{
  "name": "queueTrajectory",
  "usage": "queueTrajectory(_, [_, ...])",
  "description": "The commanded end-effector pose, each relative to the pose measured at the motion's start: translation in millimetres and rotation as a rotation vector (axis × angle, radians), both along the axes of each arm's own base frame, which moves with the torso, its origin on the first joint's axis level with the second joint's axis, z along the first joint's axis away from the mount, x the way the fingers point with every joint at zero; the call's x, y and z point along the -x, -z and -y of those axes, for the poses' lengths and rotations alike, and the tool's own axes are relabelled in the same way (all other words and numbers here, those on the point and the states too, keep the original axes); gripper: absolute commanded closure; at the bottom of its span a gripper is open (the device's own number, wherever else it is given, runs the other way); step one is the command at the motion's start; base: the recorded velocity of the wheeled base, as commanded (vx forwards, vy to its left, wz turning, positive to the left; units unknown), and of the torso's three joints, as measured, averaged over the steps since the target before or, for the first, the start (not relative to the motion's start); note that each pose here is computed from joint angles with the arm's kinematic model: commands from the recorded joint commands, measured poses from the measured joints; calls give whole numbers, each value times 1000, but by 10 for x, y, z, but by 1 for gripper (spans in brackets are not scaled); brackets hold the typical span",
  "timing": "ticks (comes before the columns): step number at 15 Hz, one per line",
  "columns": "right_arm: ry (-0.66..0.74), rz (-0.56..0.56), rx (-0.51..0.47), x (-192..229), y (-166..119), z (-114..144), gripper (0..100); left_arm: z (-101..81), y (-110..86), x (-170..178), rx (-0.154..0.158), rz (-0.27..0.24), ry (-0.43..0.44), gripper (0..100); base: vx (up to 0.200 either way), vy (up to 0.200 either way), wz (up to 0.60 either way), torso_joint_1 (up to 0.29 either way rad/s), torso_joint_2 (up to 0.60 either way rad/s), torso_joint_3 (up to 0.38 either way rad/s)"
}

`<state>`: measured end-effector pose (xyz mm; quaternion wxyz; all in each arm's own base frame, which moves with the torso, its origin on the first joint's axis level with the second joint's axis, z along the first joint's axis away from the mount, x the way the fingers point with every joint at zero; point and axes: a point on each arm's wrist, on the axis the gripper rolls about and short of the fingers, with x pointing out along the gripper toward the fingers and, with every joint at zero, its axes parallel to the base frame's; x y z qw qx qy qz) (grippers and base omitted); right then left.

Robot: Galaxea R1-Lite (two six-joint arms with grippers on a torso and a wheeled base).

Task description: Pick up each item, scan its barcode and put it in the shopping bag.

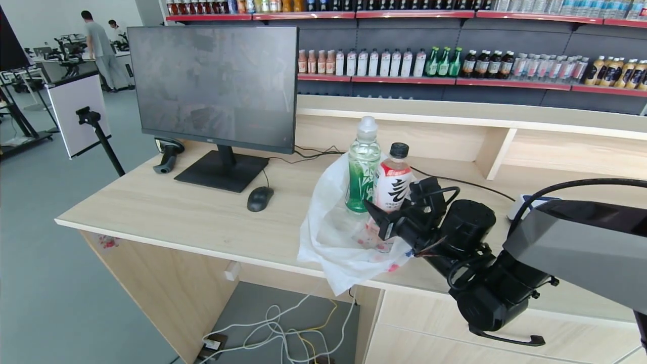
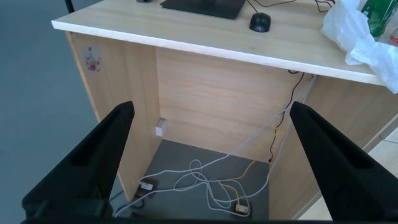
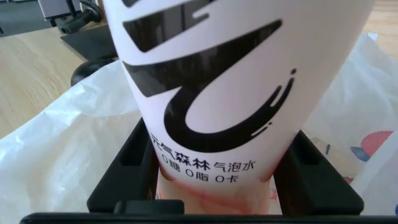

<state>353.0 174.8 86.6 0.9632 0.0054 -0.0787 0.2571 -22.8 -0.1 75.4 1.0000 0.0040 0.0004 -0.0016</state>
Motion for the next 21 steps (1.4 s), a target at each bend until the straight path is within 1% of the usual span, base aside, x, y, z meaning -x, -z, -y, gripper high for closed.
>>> queueTrajectory(1, [2,-30,16,-30,141,-6,100,0,0,0,0,1,0,0,0,0,0,0,0,0])
queueTrajectory(3, [2,-49,29,-41,229,-12,100,0,0,0,0,1,1,0,0,0,0,0,0,0])
queueTrajectory(10, [1,-66,31,-22,262,-3,100,0,0,0,0,1,0,0,0,0,0,0,0,0])
queueTrajectory(11, [3,-72,32,-10,271,4,0,0,0,0,0,1,0,0,0,0,0,0,0,0])
queueTrajectory(16, [0,-54,23,40,159,15,0,0,0,0,0,1,0,0,0,0,0,0,0,0])
queueTrajectory(21, [-34,-20,7,302,-137,12,0,0,0,0,-1,1,0,0,0,0,0,0,0,0])
